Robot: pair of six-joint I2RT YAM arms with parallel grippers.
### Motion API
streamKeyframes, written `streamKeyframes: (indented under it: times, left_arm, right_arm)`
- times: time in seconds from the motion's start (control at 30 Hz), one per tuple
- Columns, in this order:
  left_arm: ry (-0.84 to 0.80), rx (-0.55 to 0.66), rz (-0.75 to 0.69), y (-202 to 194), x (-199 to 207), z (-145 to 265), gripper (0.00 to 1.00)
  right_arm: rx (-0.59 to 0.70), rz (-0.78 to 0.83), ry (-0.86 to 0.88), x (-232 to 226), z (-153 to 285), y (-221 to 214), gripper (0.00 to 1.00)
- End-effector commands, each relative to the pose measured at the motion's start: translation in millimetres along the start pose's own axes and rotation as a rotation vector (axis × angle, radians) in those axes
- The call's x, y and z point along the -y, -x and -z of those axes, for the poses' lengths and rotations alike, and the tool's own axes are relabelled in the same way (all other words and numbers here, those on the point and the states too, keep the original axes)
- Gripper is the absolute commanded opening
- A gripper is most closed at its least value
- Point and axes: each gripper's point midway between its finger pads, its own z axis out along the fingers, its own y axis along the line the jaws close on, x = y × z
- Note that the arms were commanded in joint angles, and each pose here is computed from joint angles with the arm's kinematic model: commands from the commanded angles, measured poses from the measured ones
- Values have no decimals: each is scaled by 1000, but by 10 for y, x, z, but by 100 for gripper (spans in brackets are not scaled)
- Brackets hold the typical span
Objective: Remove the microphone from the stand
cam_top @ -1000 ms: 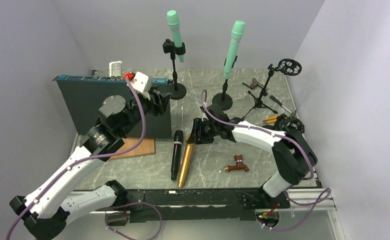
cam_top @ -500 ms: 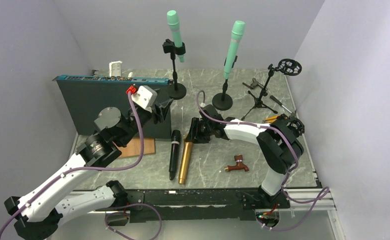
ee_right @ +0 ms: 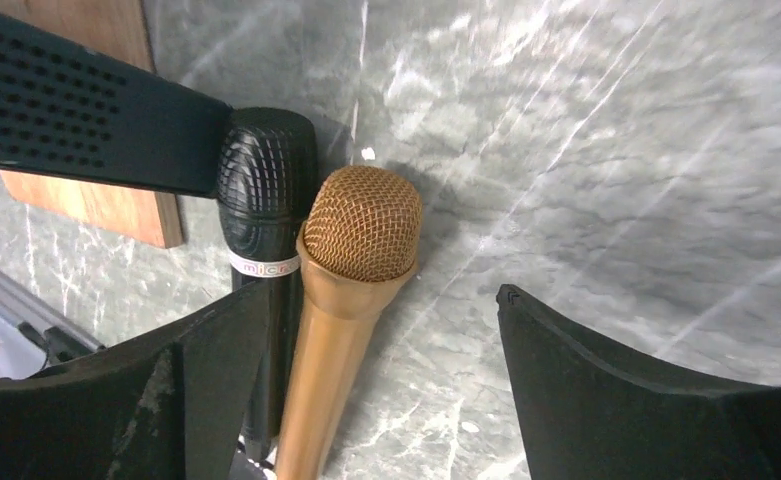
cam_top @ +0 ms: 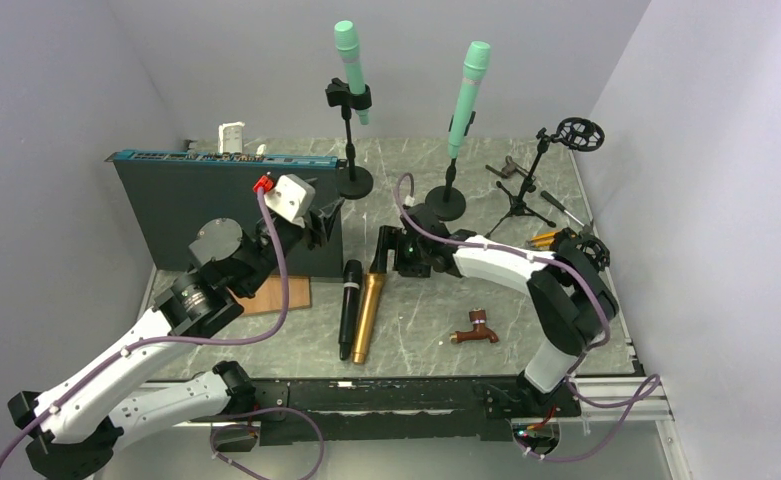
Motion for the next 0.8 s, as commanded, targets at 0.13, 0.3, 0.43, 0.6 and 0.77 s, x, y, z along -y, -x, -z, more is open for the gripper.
streamKeyframes:
  times: [0.13, 0.3, 0.43, 0.6, 0.77]
  left_arm:
    - [13, 36, -9, 74, -2, -30, 59]
    - [7, 41, -10, 78, 6, -5, 59]
    - [16, 65, 4, 189, -14, -7, 59]
    - [17, 60, 5, 138, -6, 0, 62]
    - [14, 61, -5, 143, 4, 3, 62]
  right_arm:
    - [399, 132, -237, 156, 912, 956, 88]
    - [639, 36, -450, 630, 1681, 1429, 86]
    - [799, 3, -555, 966, 2196, 1775, 86]
    - [888, -8, -771, 1458, 2630, 2187, 86]
    - [923, -35, -877, 1783, 2797, 2528, 86]
